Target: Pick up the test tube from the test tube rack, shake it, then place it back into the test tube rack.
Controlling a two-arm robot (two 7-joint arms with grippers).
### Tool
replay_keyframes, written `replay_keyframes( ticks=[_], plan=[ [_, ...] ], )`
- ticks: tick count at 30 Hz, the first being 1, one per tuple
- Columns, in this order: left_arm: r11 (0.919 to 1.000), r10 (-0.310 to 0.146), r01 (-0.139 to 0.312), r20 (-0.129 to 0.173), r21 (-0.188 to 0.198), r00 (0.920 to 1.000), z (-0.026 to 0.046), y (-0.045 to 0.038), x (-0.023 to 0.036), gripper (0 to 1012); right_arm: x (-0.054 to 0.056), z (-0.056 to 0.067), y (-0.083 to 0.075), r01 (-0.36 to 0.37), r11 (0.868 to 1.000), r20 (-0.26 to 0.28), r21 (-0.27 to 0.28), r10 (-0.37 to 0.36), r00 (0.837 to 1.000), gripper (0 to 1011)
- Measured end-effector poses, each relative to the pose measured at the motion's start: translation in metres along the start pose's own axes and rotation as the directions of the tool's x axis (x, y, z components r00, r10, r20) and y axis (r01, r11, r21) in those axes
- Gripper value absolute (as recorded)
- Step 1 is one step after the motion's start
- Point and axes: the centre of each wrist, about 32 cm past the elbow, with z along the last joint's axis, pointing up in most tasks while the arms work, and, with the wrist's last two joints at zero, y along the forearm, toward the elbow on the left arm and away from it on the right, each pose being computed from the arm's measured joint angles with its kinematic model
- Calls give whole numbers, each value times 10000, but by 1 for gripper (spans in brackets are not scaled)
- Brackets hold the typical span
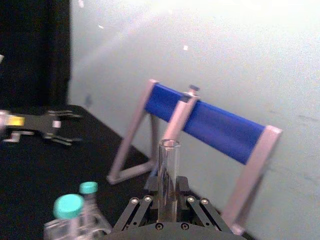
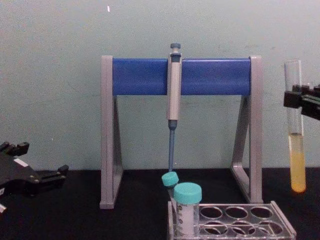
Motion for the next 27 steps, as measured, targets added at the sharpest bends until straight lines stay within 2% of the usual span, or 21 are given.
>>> replay_keyframes(
  ticks=[6,10,13,20,27],
  plan=[
    [10000,0,0,0,-2,10000,0,0,0,1002,-28,-21,173,678,9977,207,66,-680,9975,228],
    [10000,0,0,0,0,10000,0,0,0,1001,-63,-30,311,940,9948,10,401,-941,9956,228],
    [10000,1,-1,0,-1,10000,0,0,0,1001,-97,-23,386,861,9942,-140,651,-854,9963,228],
    [10000,0,0,0,-1,10000,0,0,0,1001,-153,-13,464,62,9905,-935,1371,68,9956,228],
    [10000,0,0,0,-1,10000,0,0,0,1001,-174,-12,429,-919,9762,-1629,1964,1249,9787,228]
  ],
)
